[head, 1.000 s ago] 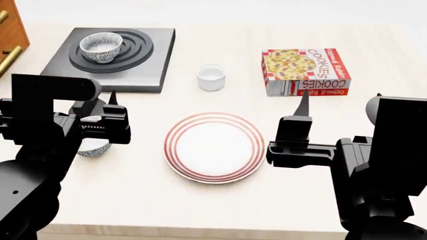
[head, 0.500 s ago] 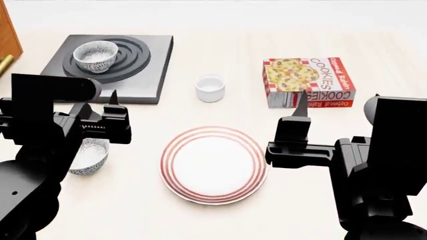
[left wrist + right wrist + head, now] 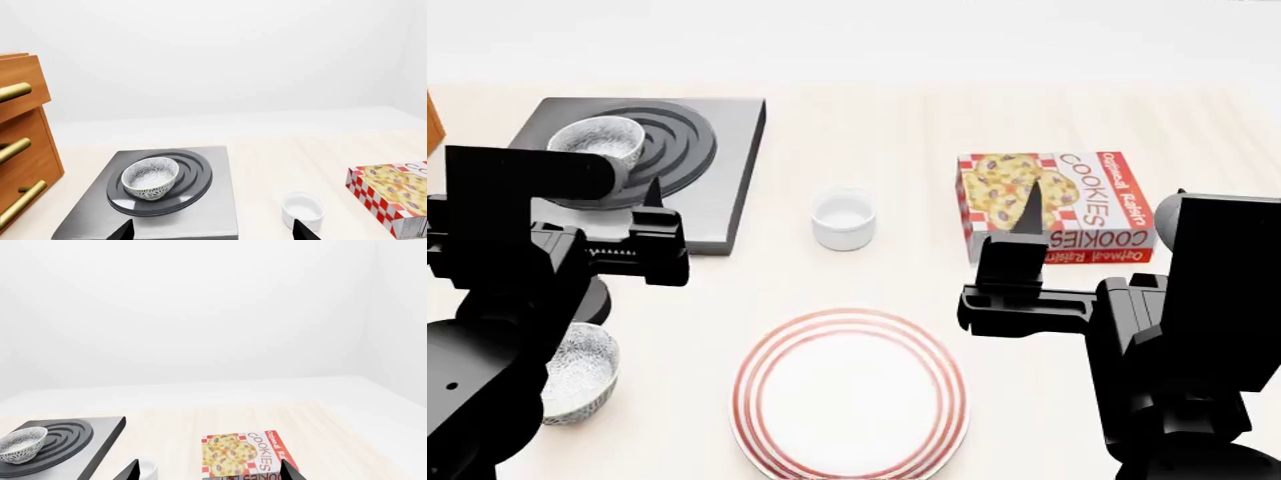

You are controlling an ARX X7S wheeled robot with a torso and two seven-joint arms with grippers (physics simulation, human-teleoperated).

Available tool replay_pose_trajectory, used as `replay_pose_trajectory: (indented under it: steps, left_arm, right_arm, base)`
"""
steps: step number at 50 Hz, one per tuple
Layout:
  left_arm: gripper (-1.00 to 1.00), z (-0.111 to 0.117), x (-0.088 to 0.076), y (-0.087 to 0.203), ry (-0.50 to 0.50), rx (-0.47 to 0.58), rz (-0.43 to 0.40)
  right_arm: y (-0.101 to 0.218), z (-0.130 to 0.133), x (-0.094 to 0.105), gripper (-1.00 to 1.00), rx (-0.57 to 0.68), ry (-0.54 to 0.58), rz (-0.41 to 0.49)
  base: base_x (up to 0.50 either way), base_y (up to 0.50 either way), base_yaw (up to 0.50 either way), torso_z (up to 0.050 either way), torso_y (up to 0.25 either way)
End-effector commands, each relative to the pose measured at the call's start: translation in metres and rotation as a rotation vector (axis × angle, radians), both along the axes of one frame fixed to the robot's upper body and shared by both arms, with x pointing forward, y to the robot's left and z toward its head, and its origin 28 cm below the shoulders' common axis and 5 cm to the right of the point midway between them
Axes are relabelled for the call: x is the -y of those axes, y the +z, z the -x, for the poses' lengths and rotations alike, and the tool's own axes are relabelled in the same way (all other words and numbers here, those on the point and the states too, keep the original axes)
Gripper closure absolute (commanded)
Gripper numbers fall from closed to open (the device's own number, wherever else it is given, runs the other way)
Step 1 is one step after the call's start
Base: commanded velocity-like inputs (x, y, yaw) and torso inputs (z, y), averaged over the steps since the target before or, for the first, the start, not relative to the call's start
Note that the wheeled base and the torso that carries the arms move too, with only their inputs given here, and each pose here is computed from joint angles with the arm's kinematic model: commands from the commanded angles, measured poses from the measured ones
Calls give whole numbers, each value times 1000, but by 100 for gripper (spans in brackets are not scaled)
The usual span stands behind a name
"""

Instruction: Pick the akita bowl on the stove and place it on the plate.

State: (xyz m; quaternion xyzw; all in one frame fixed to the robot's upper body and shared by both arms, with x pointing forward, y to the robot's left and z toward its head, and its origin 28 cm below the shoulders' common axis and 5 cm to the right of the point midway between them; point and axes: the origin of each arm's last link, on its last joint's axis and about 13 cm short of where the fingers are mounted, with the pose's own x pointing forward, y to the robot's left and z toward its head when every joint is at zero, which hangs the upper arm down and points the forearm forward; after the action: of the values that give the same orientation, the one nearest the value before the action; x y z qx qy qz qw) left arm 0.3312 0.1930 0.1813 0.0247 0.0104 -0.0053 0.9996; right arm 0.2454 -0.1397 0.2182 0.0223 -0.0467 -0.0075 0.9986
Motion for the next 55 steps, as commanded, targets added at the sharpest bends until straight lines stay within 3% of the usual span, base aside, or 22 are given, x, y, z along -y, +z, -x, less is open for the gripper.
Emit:
replay_pose_trajectory:
  steps: [1, 55]
  left_arm:
    - [-100, 1, 0, 0, -3, 2, 1]
    - [-100, 0, 0, 4, -5, 5, -3]
  right_arm:
    - [0, 0, 0, -100, 0, 0, 0]
    - [0, 0, 0, -100, -1, 1, 0]
  base:
    - [277, 0, 0, 0, 0]
    - [286, 0, 0, 0, 0]
